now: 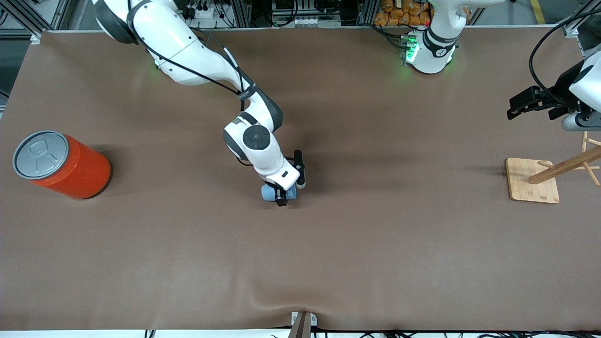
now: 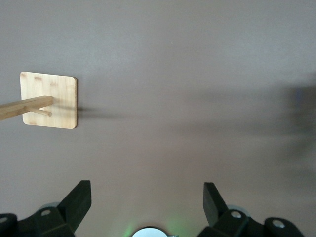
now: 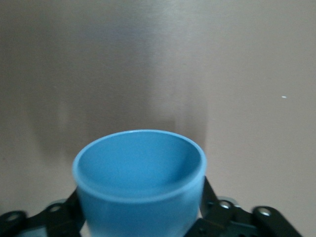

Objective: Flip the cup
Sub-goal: 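Carry the blue cup with the right gripper toward the table middle, then set the blue cup down on its side and open the right gripper, then retract the right gripper while the left gripper reaches toward the blue cup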

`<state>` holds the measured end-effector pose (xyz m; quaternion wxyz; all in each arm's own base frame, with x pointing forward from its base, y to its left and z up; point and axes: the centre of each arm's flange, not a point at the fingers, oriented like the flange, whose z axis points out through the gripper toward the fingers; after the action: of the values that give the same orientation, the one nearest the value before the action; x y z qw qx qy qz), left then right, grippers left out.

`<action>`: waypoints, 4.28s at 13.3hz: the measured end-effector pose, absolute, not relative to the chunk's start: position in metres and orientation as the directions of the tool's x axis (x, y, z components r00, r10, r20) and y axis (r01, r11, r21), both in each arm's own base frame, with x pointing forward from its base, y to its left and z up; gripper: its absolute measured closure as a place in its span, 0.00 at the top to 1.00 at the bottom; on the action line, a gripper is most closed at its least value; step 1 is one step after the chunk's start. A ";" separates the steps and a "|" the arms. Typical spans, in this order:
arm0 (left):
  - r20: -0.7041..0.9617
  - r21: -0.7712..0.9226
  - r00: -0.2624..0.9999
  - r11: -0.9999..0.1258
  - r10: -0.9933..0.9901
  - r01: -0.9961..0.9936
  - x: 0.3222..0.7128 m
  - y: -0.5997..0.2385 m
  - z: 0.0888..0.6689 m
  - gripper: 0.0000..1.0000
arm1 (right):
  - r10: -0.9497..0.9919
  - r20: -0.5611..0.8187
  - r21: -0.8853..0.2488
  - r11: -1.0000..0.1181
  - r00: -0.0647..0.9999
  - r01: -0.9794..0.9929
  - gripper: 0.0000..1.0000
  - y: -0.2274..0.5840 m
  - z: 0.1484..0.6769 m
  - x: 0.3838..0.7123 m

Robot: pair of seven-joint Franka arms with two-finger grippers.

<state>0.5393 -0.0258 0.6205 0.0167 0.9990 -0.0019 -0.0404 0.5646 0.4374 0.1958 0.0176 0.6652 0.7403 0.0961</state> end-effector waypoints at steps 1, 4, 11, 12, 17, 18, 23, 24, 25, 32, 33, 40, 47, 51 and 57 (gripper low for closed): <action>-0.081 0.037 0.997 -0.999 -0.005 -0.002 0.539 -0.026 0.620 1.00 | 0.988 0.104 0.173 0.091 -0.110 0.981 1.00 0.437 0.199 0.568; -0.082 0.038 0.997 -0.999 -0.004 -0.001 0.540 -0.026 0.620 1.00 | 0.995 0.097 0.160 0.018 -0.034 0.987 1.00 0.430 0.214 0.582; -0.085 0.040 0.996 -0.999 -0.006 -0.003 0.540 -0.027 0.619 1.00 | 0.935 0.011 0.080 -0.355 0.356 0.931 1.00 0.426 0.314 0.587; -0.085 0.045 0.996 -0.999 -0.006 -0.002 0.540 -0.027 0.618 1.00 | 0.912 0.008 0.081 -0.408 0.409 0.909 1.00 0.424 0.327 0.585; -0.109 0.159 0.994 -0.987 -0.008 0.009 0.547 -0.037 0.607 1.00 | 0.775 0.041 0.100 -0.631 0.630 0.769 1.00 0.406 0.433 0.574; -0.123 0.202 0.992 -0.979 -0.011 0.015 0.552 -0.042 0.599 1.00 | 0.750 0.036 0.109 -0.660 0.661 0.743 1.00 0.394 0.464 0.568; -0.183 0.466 0.982 -0.884 -0.050 0.042 0.590 -0.077 0.539 1.00 | 0.524 0.077 0.139 -0.848 0.848 0.511 1.00 0.321 0.584 0.546; -0.192 0.520 0.978 -0.853 -0.079 0.034 0.596 -0.083 0.526 1.00 | 0.478 0.073 0.141 -0.874 0.875 0.466 1.00 0.304 0.592 0.547; -0.200 0.563 0.975 -0.826 -0.100 0.031 0.601 -0.088 0.513 1.00 | 0.440 0.060 0.144 -0.892 0.896 0.429 1.00 0.287 0.597 0.549; -0.253 0.709 0.949 -0.703 -0.186 0.051 0.597 -0.139 0.455 1.00 | 0.091 -0.057 0.036 -0.995 0.994 0.093 1.00 0.097 0.598 0.577; -0.245 0.736 0.949 -0.675 -0.200 0.048 0.593 -0.147 0.441 1.00 | 0.066 -0.068 0.031 -0.997 0.996 0.068 1.00 0.071 0.596 0.578; -0.203 0.824 0.957 -0.564 -0.207 0.053 0.573 -0.210 0.353 1.00 | -0.002 -0.107 0.009 -1.000 0.994 -0.002 1.00 -0.008 0.614 0.557; -0.155 0.909 0.974 -0.410 -0.166 0.075 0.568 -0.264 0.273 1.00 | -0.039 -0.100 0.006 -0.999 0.994 -0.039 1.00 -0.019 0.633 0.543; -0.148 0.932 0.977 -0.352 -0.155 0.085 0.592 -0.288 0.248 1.00 | -0.080 -0.100 0.005 -0.997 0.992 -0.080 1.00 -0.017 0.634 0.542; -0.170 0.929 0.980 -0.349 -0.105 0.124 0.600 -0.316 0.209 1.00 | -0.078 -0.098 -0.024 -0.996 0.992 -0.081 1.00 -0.015 0.633 0.543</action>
<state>0.5999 -0.3155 0.2089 0.5704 0.8152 0.0060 -0.1003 0.5429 -0.0147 0.6325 -0.0142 0.9979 -0.0398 -0.0486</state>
